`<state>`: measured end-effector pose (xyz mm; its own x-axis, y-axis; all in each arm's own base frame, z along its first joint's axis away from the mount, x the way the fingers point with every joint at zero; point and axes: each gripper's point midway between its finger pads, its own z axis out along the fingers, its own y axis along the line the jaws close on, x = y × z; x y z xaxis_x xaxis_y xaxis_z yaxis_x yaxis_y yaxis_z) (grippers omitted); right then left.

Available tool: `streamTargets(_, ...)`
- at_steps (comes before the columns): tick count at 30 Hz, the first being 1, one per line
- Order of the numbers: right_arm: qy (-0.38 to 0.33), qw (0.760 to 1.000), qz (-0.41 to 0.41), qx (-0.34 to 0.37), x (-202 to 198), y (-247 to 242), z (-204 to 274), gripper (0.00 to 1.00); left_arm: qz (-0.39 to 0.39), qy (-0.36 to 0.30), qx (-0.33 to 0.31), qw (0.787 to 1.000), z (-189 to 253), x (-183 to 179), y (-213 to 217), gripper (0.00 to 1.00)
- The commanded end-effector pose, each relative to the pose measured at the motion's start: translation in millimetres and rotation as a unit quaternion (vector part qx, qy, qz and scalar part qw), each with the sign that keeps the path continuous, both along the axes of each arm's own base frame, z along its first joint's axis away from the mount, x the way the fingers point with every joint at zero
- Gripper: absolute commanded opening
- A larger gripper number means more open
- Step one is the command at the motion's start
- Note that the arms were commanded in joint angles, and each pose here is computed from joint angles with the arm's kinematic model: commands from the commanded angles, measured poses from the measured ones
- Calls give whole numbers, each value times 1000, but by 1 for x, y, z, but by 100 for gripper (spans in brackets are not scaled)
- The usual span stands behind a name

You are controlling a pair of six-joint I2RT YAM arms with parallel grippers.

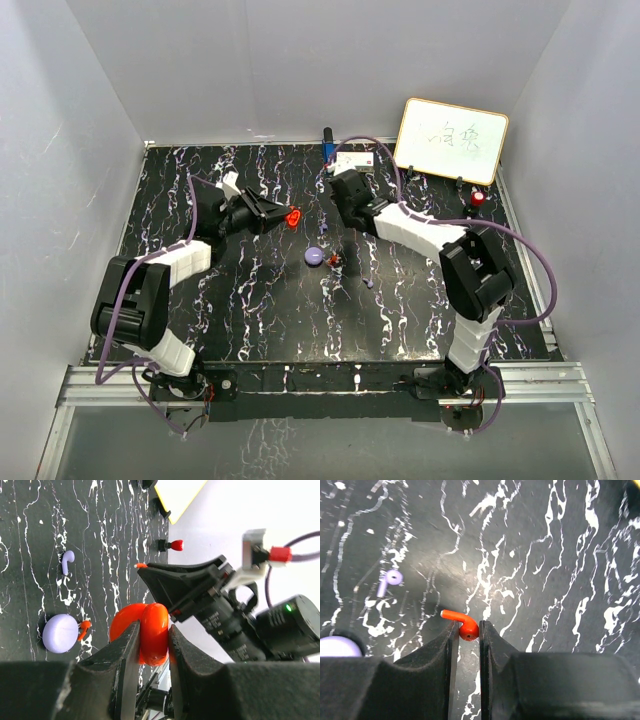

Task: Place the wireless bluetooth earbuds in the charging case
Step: Pick up the earbud from the center of the board, then place the earbud in the charging case.

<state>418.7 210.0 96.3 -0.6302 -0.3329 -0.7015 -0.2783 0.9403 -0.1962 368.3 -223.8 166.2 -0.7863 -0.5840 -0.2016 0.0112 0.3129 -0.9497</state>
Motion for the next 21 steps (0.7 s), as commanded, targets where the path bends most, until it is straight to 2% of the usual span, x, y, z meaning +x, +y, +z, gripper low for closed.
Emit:
streamTargets(1,-82,996,15,-45,6,12,64,0,0,1,-7,1000,14,8,-1,0)
streamTargets(8,-151,985,67,-44,-2,40,115,0,5,24,0,1000,12,14,-1,0)
streamTargets(21,-217,962,155,-66,-13,70,150,0,9,94,20,995,-1,22,-3,0)
